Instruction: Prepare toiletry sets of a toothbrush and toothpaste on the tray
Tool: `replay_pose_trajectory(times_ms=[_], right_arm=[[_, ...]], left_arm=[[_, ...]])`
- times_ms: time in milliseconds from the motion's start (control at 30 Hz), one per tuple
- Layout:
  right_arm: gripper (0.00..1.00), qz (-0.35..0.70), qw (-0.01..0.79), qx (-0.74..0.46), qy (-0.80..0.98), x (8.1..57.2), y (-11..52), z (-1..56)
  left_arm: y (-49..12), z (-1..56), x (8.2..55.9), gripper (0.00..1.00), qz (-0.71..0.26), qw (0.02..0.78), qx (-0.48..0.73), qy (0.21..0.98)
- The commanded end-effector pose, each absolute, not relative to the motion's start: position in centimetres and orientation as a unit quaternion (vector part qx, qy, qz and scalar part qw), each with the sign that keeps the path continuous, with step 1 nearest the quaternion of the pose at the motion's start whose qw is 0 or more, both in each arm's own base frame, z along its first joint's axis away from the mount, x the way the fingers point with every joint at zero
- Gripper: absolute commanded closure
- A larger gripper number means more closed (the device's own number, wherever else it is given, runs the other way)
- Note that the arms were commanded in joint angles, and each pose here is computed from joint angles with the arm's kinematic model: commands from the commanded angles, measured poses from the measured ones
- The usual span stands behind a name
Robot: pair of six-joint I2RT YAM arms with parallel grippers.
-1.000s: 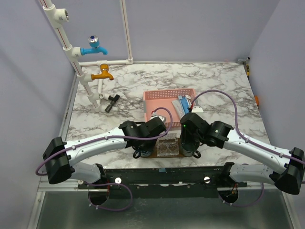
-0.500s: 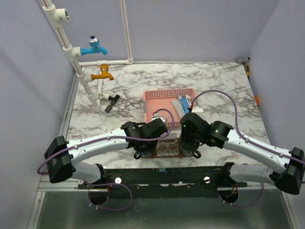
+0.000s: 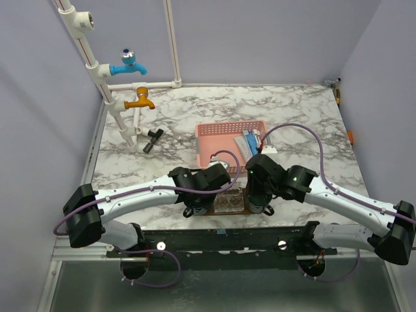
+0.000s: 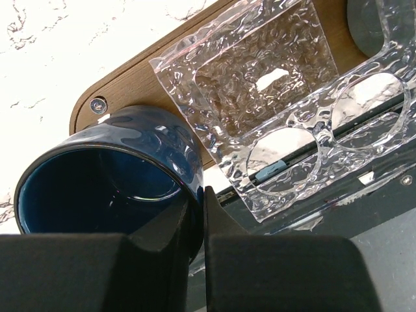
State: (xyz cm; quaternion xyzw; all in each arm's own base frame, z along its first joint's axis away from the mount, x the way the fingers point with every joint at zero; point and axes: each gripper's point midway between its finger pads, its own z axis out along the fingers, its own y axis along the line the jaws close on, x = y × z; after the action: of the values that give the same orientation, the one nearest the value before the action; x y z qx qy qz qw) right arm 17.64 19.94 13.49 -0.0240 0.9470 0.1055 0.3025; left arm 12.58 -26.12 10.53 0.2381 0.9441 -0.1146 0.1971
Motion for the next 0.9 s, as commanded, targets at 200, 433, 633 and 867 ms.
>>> replay_pose_trajectory(times_ms=[200, 433, 633, 867], right_arm=[[0.53, 0.099, 0.299, -0.016, 0.949, 17.34, 19.23, 12.88], [0.53, 0.099, 0.298, -0.015, 0.949, 17.25, 19.18, 12.72], [0.53, 0.098, 0.296, -0.017, 0.950, 17.29, 19.30, 12.60], [0.53, 0.098, 0.295, -0.018, 0.950, 17.39, 19.45, 12.53]], left_arm=[[-25.95, 10.03, 13.78, 0.92, -0.095, 0.234, 0.227, 0.941], [-26.06, 9.88, 13.74, 0.92, -0.093, 0.232, 0.229, 0.941], [-26.30, 10.05, 13.40, 0.89, -0.102, 0.231, 0.229, 0.940], [-26.49, 10.71, 13.20, 0.85, -0.109, 0.235, 0.229, 0.938]])
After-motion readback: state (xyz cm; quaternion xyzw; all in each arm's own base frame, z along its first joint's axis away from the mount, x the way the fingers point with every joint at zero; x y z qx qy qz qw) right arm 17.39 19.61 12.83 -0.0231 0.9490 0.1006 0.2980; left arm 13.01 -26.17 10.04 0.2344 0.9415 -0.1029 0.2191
